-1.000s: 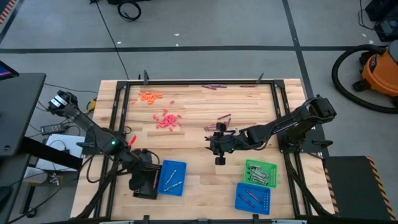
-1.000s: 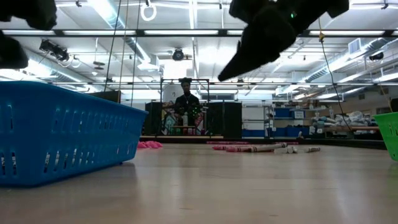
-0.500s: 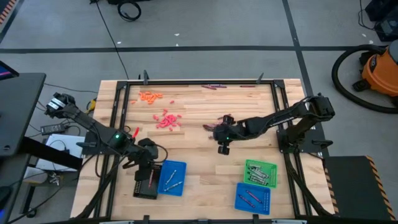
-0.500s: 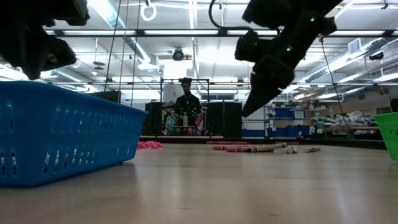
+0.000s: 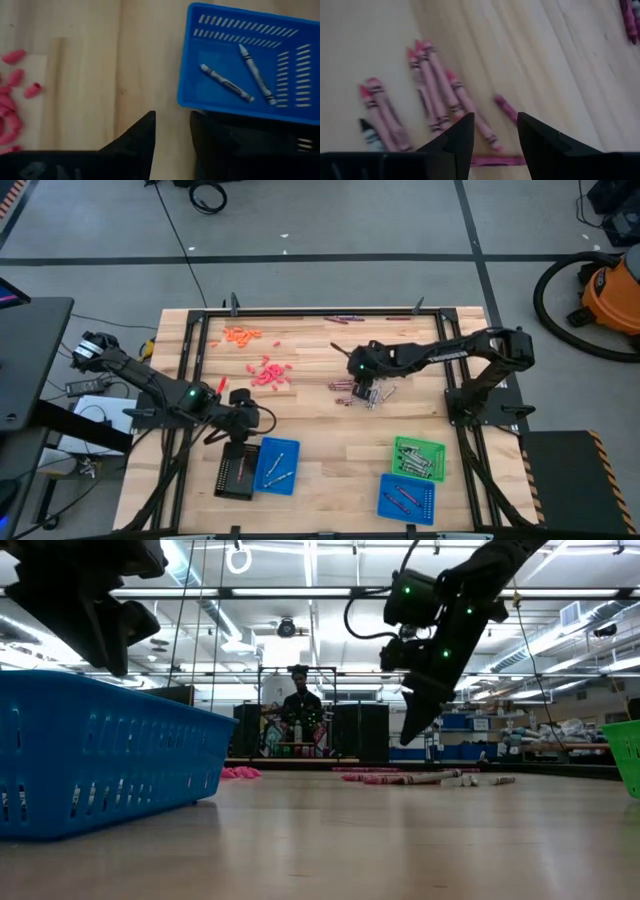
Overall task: Sort crayons
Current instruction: Put the red crayon into the right blue bin
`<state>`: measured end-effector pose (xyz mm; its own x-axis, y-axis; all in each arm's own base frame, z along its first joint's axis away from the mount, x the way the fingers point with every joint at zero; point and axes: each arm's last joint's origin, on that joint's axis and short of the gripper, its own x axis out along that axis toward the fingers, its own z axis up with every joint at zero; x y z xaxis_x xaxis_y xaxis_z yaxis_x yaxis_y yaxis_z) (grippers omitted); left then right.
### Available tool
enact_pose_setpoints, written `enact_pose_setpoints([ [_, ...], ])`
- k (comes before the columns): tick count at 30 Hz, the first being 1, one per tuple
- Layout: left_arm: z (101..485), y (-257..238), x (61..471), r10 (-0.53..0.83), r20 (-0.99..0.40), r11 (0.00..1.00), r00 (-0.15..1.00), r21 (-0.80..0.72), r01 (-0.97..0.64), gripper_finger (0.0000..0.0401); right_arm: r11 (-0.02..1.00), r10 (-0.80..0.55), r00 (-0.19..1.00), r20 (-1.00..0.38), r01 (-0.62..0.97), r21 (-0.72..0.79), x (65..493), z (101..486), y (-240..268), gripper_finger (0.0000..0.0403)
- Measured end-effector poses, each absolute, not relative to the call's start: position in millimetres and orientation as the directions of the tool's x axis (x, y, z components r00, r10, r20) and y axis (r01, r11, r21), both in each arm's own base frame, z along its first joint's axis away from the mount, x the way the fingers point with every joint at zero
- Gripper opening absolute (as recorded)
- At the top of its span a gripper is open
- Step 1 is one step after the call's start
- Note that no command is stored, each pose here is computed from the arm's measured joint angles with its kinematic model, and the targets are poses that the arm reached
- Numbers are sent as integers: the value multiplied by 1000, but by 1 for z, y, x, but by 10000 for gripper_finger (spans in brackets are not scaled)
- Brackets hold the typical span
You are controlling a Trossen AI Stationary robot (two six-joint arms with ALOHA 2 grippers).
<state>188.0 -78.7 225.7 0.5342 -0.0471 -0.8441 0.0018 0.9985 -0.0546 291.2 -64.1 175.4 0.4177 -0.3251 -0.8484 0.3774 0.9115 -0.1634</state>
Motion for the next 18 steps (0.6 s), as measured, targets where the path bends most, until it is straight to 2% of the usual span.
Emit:
enact_pose_setpoints([
  [9, 226, -68, 193, -6, -837, 999, 547, 19, 41, 133, 899, -321, 339, -884, 404, -171, 281, 168, -91, 158],
  [18, 227, -62, 196, 9, -831, 998, 555, 40, 45, 133, 917, -302, 246, -921, 337, -211, 297, 152, -109, 158],
])
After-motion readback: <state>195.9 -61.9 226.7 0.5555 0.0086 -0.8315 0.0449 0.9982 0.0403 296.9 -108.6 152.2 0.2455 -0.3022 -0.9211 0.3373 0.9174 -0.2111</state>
